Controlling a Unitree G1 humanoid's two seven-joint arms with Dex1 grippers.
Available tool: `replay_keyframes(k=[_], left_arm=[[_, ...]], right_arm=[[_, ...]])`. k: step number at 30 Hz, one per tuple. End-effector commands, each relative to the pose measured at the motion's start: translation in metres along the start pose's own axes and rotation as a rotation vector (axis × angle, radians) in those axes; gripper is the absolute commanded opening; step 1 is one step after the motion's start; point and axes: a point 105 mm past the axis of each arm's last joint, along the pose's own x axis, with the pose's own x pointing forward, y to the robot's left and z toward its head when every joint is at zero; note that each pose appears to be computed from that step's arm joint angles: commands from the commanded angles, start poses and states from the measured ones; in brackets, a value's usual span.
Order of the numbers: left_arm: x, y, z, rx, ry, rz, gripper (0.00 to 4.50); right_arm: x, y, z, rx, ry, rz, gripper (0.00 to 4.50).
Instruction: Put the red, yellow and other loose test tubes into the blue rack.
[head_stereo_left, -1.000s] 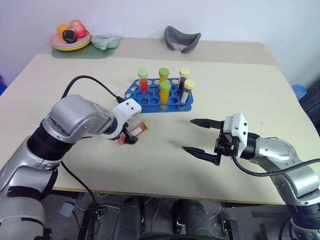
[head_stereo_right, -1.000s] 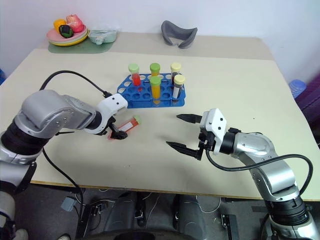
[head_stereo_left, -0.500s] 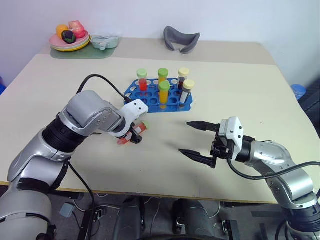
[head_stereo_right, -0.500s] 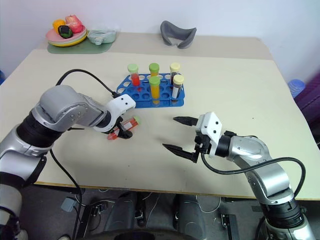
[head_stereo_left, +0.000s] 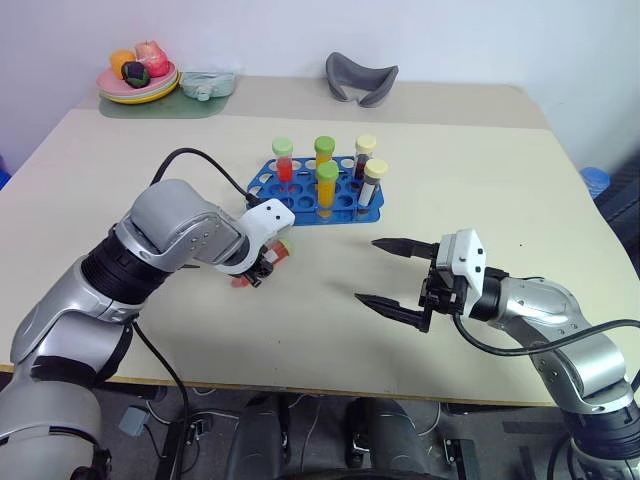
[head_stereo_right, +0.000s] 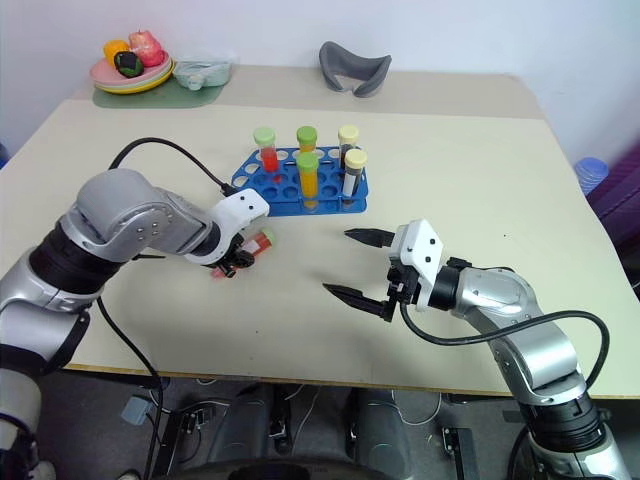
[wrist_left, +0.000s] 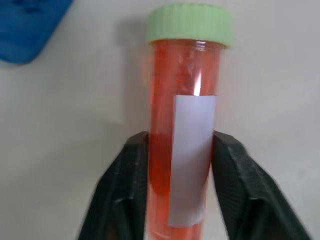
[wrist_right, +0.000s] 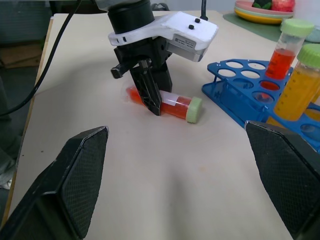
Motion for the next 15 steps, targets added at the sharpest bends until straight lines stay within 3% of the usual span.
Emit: replay_keyframes(k=[1, 2, 6, 11, 13, 15], left_arm=[[-0.005, 0.011, -0.004, -0.031, 0.001, 0.044, 1.76], [-0.005, 0.011, -0.005, -0.030, 0.003, 0.043, 1.76], [-0.009, 0.015, -0.004, -0.032, -0.014, 0.072, 0.83], [-0.026, 0.022, -0.004, -0.055, -0.078, 0.080, 0.83], [-0.040, 0.021, 0.001, -0.060, -0.160, 0.072, 0.83], [-0.060, 0.013, 0.015, -0.018, -0.325, 0.061, 0.83]], right_arm=[[0.003, 0.001, 0.013, -0.039, -0.040, 0.007, 4.50], [0.003, 0.001, 0.014, -0.039, -0.041, 0.008, 4.50], [0.003, 0.001, 0.015, -0.039, -0.041, 0.009, 4.50], [0.005, -0.001, 0.017, -0.041, -0.040, 0.007, 4.50], [0.005, -0.001, 0.018, -0.041, -0.039, 0.010, 4.50], [0.005, -0.002, 0.018, -0.040, -0.038, 0.011, 4.50]])
